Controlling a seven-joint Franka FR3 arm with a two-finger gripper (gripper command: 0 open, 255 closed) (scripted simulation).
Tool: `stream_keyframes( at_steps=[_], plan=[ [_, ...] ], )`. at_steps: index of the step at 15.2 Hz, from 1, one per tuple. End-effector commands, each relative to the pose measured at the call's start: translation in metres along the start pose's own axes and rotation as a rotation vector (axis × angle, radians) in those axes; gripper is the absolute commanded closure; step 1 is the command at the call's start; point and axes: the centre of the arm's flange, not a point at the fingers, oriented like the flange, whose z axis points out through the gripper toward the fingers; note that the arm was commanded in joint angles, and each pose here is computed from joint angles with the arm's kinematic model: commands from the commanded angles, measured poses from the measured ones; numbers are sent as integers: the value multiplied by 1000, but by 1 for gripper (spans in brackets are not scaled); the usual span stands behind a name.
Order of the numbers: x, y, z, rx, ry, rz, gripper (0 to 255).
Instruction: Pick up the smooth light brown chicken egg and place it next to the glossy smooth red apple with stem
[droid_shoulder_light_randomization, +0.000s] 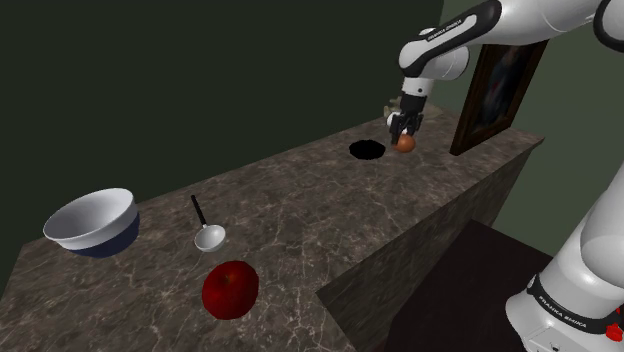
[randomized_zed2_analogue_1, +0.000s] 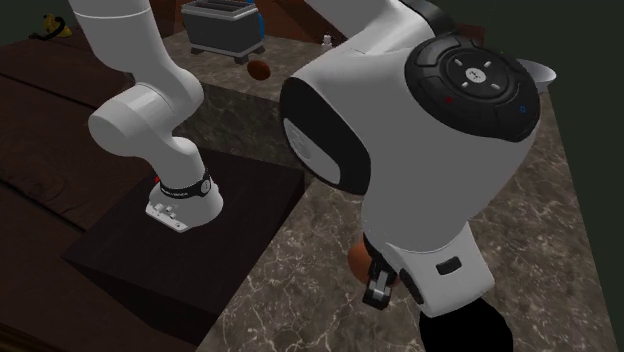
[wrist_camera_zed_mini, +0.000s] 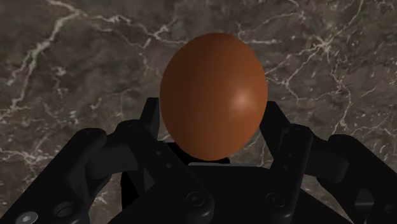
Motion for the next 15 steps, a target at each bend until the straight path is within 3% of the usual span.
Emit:
stream_keyframes(
  at_steps=[1, 15],
  plan=[
    [-2, -3, -11, 0, 0, 0, 255],
    [-3, -19, -83, 0, 0, 0, 255]
  ],
)
